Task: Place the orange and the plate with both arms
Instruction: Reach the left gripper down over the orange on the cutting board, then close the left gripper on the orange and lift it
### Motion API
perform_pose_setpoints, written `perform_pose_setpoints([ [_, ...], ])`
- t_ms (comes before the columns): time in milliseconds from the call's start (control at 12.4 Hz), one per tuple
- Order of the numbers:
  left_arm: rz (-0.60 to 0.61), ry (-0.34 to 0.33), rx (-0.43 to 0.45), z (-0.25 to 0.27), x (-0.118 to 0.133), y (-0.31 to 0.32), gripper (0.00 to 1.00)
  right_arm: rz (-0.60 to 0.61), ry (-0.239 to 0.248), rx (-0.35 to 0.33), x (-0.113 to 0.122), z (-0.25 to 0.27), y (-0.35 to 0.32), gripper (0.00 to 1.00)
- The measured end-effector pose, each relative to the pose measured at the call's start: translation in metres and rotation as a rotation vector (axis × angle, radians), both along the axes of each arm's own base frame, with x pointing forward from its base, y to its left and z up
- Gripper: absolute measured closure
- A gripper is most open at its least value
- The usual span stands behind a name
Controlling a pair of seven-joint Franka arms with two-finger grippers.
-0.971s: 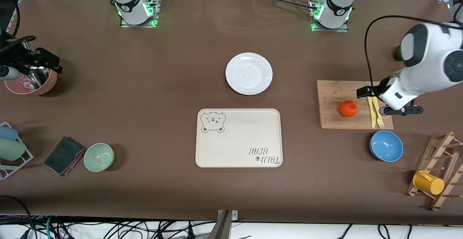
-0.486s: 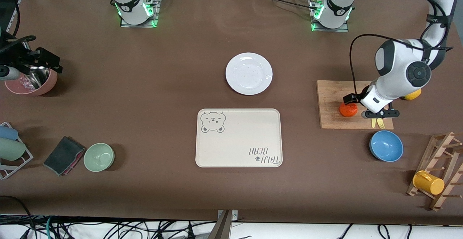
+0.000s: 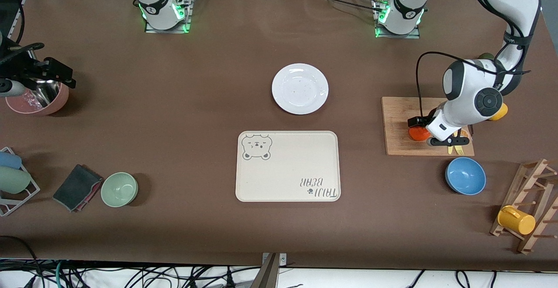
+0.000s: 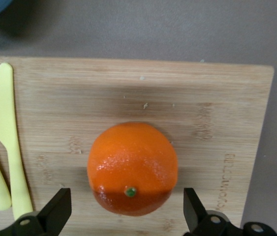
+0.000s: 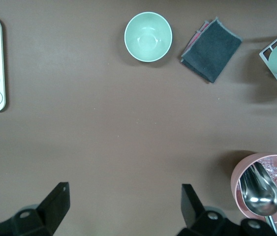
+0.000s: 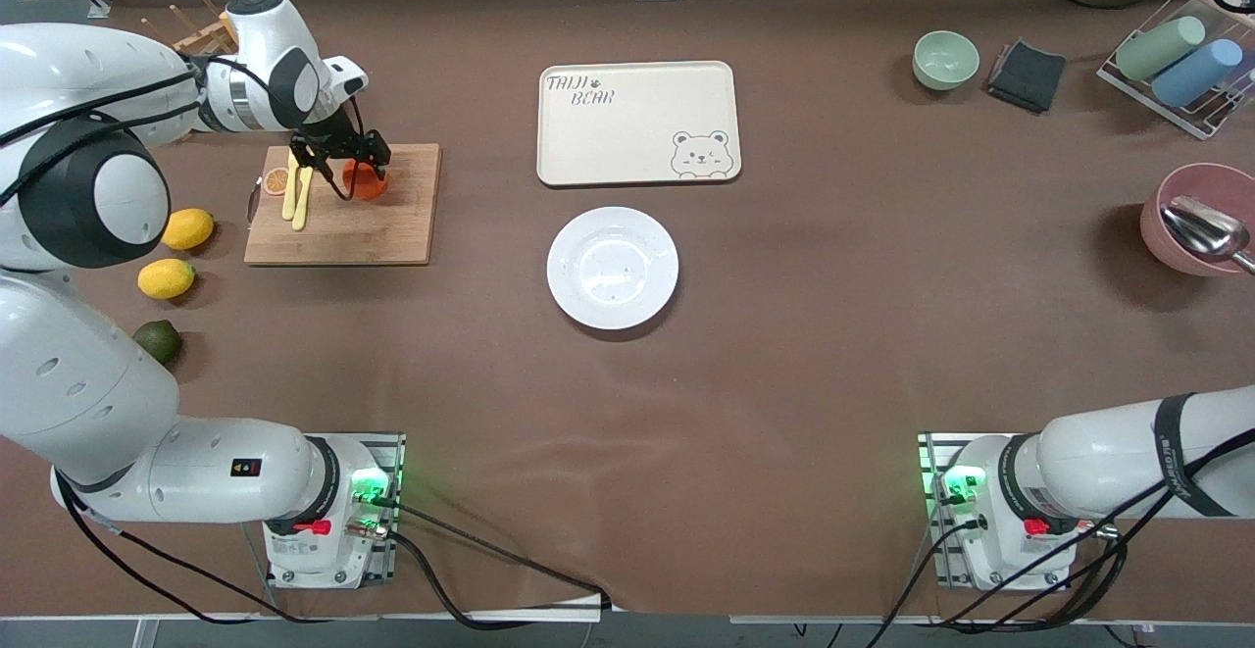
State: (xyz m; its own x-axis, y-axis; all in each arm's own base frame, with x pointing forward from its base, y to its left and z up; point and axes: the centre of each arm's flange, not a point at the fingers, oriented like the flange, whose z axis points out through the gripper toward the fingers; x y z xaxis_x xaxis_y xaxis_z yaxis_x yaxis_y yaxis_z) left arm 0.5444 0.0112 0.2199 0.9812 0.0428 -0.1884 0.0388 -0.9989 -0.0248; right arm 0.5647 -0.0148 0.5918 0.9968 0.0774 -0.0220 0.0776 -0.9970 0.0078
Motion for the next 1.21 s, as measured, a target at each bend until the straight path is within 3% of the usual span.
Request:
perform_pose_setpoints([
  [890, 0.004, 0.002, 0.005, -0.035, -0.001, 0.006, 0.03, 0.000, 0.000, 0.000, 0.000, 0.000, 0.000, 0.00],
  [971, 0.003, 0.002, 0.004, -0.038, -0.001, 0.005, 0.06, 0.000, 0.000, 0.000, 0.000, 0.000, 0.000, 0.00],
  [1133, 0.000, 0.001, 0.004, -0.038, 0.000, 0.003, 0.30, 0.000, 0.000, 0.000, 0.000, 0.000, 0.000, 0.00],
  [1214, -0.003, -0.001, 0.004, -0.038, 0.001, 0.002, 0.31, 0.000, 0.000, 0.000, 0.000, 0.000, 0.000, 0.00],
])
